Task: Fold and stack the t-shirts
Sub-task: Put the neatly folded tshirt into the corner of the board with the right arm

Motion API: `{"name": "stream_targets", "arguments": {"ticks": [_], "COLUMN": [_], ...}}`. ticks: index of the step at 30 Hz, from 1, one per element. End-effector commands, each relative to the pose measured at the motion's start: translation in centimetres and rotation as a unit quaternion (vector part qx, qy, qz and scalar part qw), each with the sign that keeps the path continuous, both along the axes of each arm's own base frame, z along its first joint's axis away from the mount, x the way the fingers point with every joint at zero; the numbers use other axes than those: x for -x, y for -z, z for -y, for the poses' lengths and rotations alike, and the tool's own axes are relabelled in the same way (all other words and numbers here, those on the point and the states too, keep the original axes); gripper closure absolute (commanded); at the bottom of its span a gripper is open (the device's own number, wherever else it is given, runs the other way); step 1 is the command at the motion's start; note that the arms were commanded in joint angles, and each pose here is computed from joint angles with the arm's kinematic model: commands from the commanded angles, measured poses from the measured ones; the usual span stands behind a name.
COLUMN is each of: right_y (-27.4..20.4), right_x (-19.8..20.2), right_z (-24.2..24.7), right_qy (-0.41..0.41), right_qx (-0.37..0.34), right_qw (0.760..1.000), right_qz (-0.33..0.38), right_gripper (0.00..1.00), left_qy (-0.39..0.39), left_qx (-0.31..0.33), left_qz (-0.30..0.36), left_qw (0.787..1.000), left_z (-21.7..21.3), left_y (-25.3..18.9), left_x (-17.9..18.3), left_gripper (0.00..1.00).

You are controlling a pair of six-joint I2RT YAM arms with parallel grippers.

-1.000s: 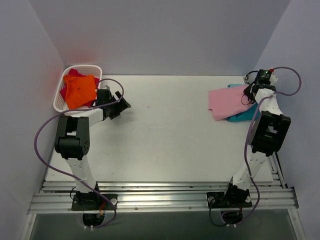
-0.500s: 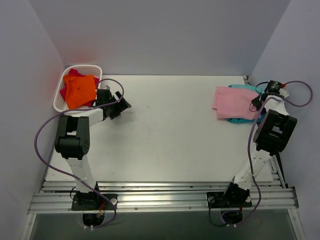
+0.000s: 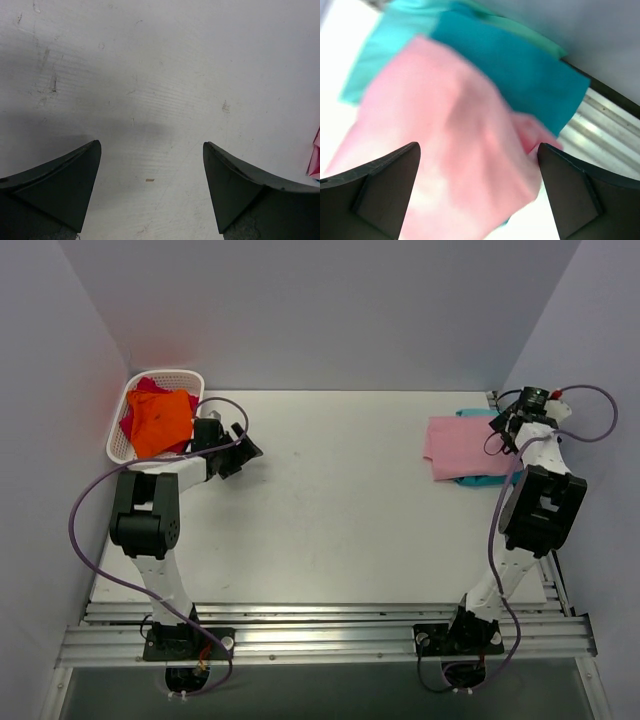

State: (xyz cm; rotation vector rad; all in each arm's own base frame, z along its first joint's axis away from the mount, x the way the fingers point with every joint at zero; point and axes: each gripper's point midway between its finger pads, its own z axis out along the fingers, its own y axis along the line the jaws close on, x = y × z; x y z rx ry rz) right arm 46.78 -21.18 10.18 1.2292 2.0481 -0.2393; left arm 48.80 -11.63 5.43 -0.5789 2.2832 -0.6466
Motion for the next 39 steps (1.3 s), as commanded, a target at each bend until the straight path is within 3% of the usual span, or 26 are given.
{"name": "stream_targets", "arguments": {"ticks": [1, 8, 13, 18, 26, 39], "right_y": [-10.8, -20.0, -23.5, -23.7, -22.3, -18.2], "right_x": [-0.2, 1.6, 3.8, 4.8, 6.4, 7.8], "right_z": [-3.2, -12.6, -19.4, -21.8, -24.1, -23.9], "right_qy": [-0.015, -0.103, -0.148, -0.157, -0.166, -0.147], "right_qx": [0.079, 0.102, 0.105, 0.114, 0.152, 0.196], "right_qw": [0.995, 0.977, 0.959, 0.954, 0.957, 0.963], "right_qz": [0.063, 0.157, 0.219, 0.227, 0.185, 0.116], "right_gripper": [0.00, 0.00, 0.00, 0.00, 0.00, 0.00], "left_qy": [0.004, 0.001, -0.004, -0.025, -0.014, -0.030], "left_qx": [-0.003, -0.005, -0.017, -0.063, -0.074, -0.106], "left_qz": [0.062, 0.089, 0.098, 0.129, 0.175, 0.198], "left_qw": [0.998, 0.996, 0.995, 0.989, 0.982, 0.974], "left_z": [-0.1, -0.1, 0.0, -0.9, -0.4, -1.3], "left_y": [-4.1, -6.9, -8.3, -10.8, -14.5, -15.8], "left_x": [-1.5, -1.0, 0.1, 1.5, 3.3, 4.4], "left_gripper": [0.09, 0.09, 0.09, 0.09, 0.08, 0.08]}}
